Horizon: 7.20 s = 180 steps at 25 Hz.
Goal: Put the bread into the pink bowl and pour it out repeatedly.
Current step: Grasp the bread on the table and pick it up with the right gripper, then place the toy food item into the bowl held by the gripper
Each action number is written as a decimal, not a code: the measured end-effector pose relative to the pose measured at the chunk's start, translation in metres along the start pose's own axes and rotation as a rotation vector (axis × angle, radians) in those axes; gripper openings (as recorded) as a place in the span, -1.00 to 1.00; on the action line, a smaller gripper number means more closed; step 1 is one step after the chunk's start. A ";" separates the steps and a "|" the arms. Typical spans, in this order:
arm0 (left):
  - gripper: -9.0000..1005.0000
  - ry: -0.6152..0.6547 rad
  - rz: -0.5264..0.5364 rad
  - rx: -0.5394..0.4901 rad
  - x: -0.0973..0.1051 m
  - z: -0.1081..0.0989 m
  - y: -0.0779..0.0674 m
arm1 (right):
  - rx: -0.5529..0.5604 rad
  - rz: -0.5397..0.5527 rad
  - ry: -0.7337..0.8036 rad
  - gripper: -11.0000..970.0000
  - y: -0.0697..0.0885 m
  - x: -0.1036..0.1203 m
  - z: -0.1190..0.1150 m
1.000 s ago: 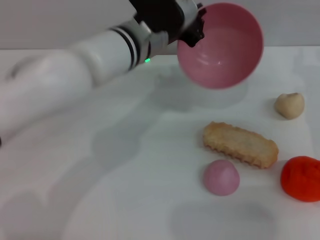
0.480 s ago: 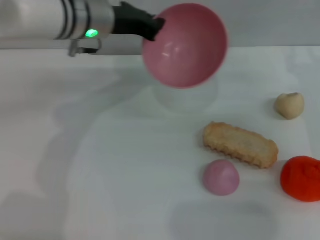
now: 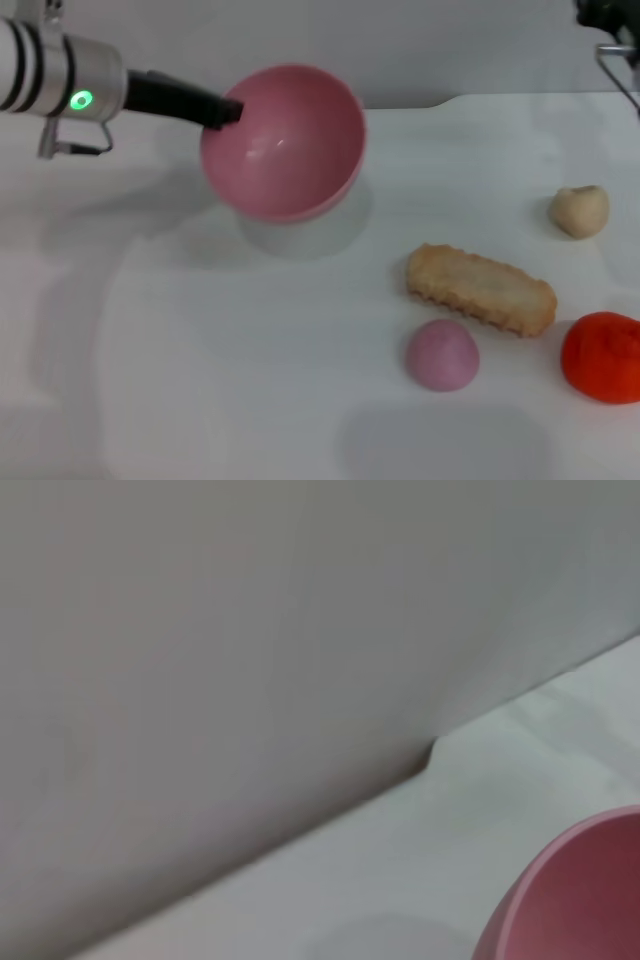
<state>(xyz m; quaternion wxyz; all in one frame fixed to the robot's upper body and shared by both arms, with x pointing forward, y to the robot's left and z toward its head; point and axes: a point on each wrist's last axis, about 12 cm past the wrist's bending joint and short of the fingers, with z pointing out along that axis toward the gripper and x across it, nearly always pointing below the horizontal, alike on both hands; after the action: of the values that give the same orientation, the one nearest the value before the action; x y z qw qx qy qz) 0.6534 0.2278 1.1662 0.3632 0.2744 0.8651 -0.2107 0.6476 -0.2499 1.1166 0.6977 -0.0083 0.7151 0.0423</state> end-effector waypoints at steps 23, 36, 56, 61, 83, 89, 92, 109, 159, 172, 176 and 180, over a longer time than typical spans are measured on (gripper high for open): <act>-0.86 0.169 0.045 -0.045 0.050 -0.028 0.029 | -0.559 -0.171 1.006 -0.03 0.057 -0.077 -0.029; -0.85 0.155 0.041 -0.010 0.050 -0.016 0.015 | -0.619 -0.427 1.228 0.18 0.071 -0.072 -0.051; -0.84 0.146 0.021 0.031 0.052 -0.002 -0.002 | -0.670 -0.460 1.333 0.32 0.066 -0.024 -0.046; -0.83 0.147 0.018 0.039 0.052 -0.001 -0.005 | -0.672 -0.471 1.320 0.32 0.064 -0.020 -0.043; -0.82 0.149 0.007 0.050 0.055 0.001 -0.009 | -0.582 -0.537 1.303 0.31 0.050 -0.006 -0.036; -0.81 0.151 0.005 0.054 0.056 0.002 -0.010 | -0.575 -0.544 1.282 0.25 0.051 -0.007 -0.033; -0.81 0.152 0.003 0.054 0.057 0.002 -0.010 | -0.570 -0.547 1.270 0.17 0.051 -0.007 -0.032; -0.80 0.156 0.001 0.058 0.058 0.001 -0.010 | -0.556 -0.563 1.217 -0.49 0.050 -0.009 -0.032; -0.77 0.156 0.041 0.075 0.045 0.008 -0.019 | -1.003 -0.537 0.515 -0.74 0.170 -0.091 -0.081; -0.76 0.154 0.039 0.070 0.043 0.008 -0.017 | -1.005 -0.497 0.532 -0.64 0.169 -0.087 -0.079; -0.76 0.155 0.032 0.066 0.044 0.008 -0.016 | -1.003 -0.495 0.527 -0.26 0.168 -0.088 -0.079; -0.76 0.156 0.027 0.063 0.046 0.007 -0.016 | -1.000 -0.494 0.521 0.03 0.168 -0.090 -0.078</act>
<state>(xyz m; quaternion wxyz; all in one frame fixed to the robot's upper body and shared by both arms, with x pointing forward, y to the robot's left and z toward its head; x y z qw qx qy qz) 0.6206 0.2266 1.1301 0.2888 0.3130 0.8799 -0.2108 0.5601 -0.0925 1.2166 0.4008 -0.5099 0.7326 0.2064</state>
